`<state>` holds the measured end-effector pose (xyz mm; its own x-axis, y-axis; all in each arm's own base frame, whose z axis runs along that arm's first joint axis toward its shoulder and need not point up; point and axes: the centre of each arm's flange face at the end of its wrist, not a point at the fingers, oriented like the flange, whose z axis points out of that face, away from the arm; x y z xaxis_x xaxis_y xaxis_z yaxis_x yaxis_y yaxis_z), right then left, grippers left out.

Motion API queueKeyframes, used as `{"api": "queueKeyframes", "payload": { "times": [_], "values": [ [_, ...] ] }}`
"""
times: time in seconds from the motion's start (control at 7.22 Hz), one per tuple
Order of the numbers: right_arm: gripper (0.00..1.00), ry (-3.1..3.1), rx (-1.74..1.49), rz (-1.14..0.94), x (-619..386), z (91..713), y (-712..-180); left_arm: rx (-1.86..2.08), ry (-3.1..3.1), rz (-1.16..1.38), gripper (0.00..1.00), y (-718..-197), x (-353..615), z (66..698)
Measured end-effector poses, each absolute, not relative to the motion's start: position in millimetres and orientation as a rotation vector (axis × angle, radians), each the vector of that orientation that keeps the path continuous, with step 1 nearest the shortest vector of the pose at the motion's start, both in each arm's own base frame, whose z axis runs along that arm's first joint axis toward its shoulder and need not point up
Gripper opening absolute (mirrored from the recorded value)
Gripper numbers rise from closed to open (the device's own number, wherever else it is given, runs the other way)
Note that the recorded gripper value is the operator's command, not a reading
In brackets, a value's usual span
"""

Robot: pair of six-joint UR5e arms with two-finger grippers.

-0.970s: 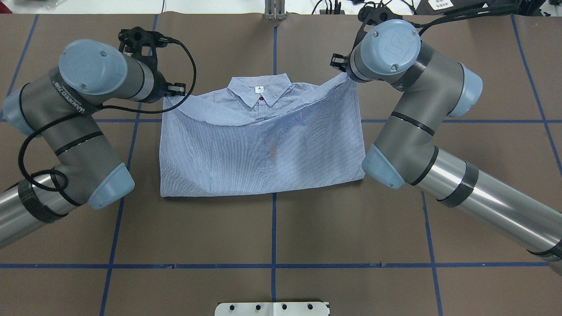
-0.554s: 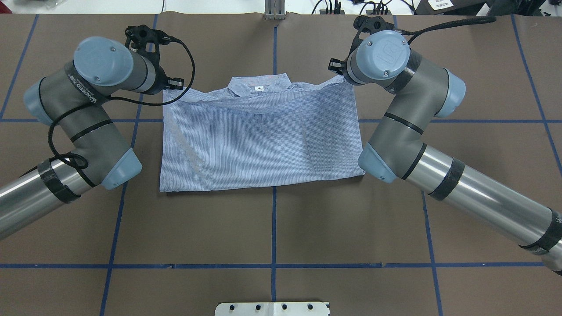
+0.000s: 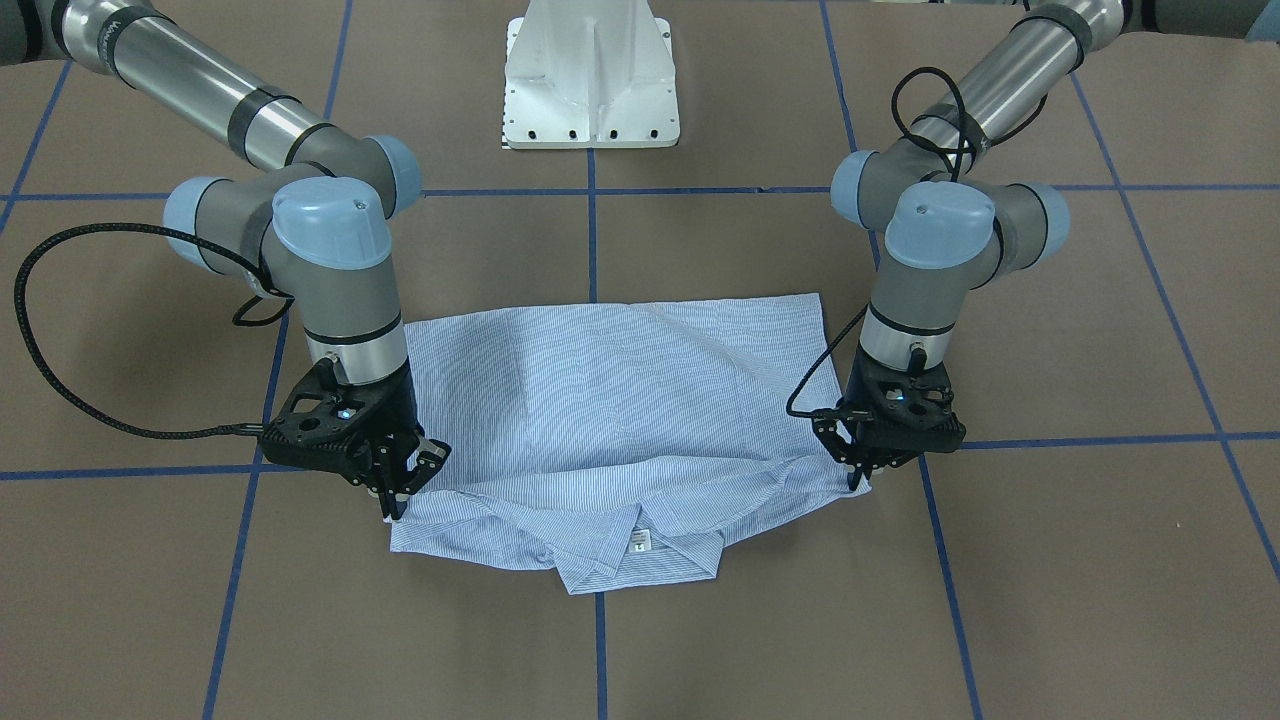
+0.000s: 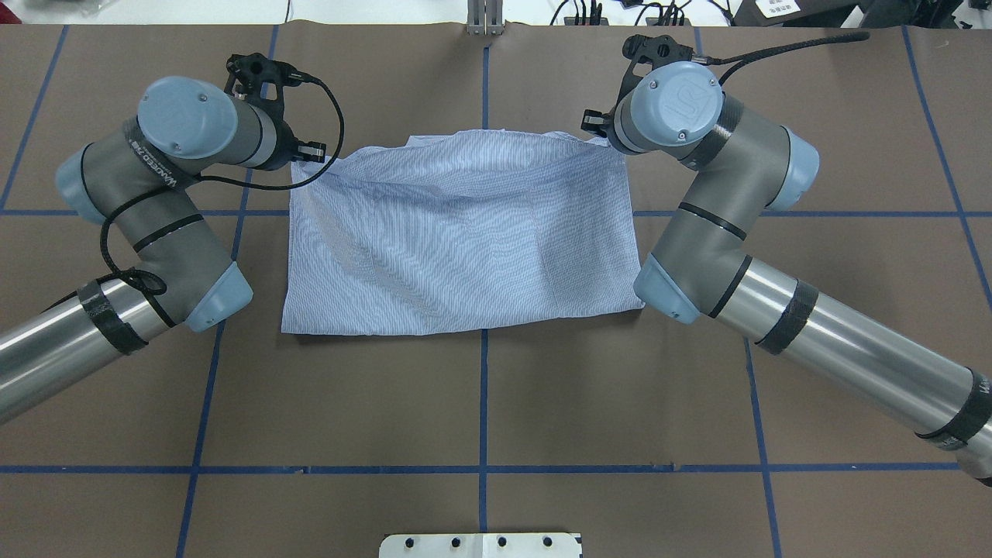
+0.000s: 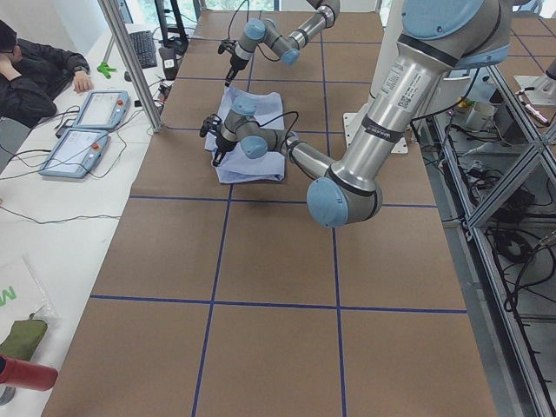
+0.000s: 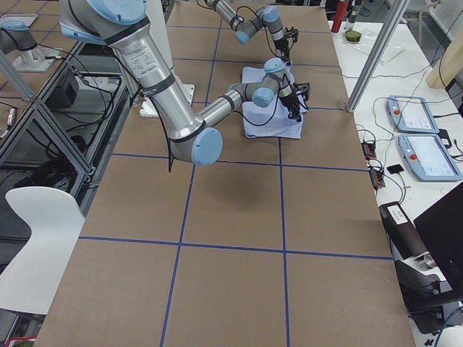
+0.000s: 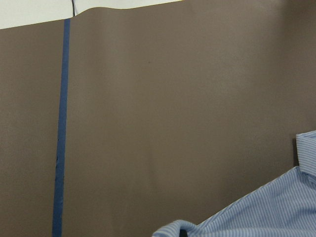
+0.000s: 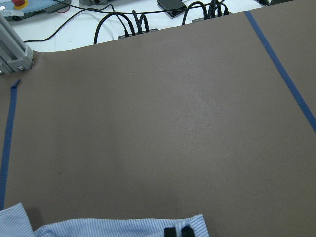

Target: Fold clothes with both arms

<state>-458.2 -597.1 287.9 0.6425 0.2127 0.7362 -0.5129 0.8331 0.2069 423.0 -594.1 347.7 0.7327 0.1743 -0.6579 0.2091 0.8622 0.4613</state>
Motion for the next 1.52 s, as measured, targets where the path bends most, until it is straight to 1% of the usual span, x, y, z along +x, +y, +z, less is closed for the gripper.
{"api": "queueKeyframes", "payload": {
  "times": [0.42, 0.55, 0.83, 1.11, 1.25, 1.39, 1.52],
  "values": [
    [1.00, -0.836, 0.390, 0.352, -434.6, 268.0, -595.8, 0.557, 0.840, 0.132, 1.00, -575.0, 403.7, 331.2],
    [1.00, -0.859, 0.383, 0.319, -416.9, 267.8, -590.0, 0.563, 0.872, 0.151, 1.00, -555.1, 387.3, 328.9],
    [1.00, -0.877, 0.391, 0.295, -395.1, 270.7, -577.9, 0.543, 0.945, 0.135, 1.00, -496.9, 368.5, 335.6],
    [1.00, -0.877, 0.398, 0.293, -390.2, 272.3, -574.8, 0.538, 1.030, 0.077, 1.00, -420.5, 399.5, 372.8],
    [1.00, -0.876, 0.400, 0.293, -388.8, 273.7, -573.9, 0.531, 1.064, 0.057, 1.00, -394.5, 410.9, 386.8],
    [1.00, -0.876, 0.400, 0.293, -388.1, 274.6, -573.3, 0.521, 1.078, 0.051, 0.99, -381.3, 417.7, 394.4],
    [1.00, -0.876, 0.401, 0.293, -388.0, 275.0, -573.1, 0.513, 1.078, 0.049, 0.95, -376.7, 421.6, 400.0]
  ]
}}
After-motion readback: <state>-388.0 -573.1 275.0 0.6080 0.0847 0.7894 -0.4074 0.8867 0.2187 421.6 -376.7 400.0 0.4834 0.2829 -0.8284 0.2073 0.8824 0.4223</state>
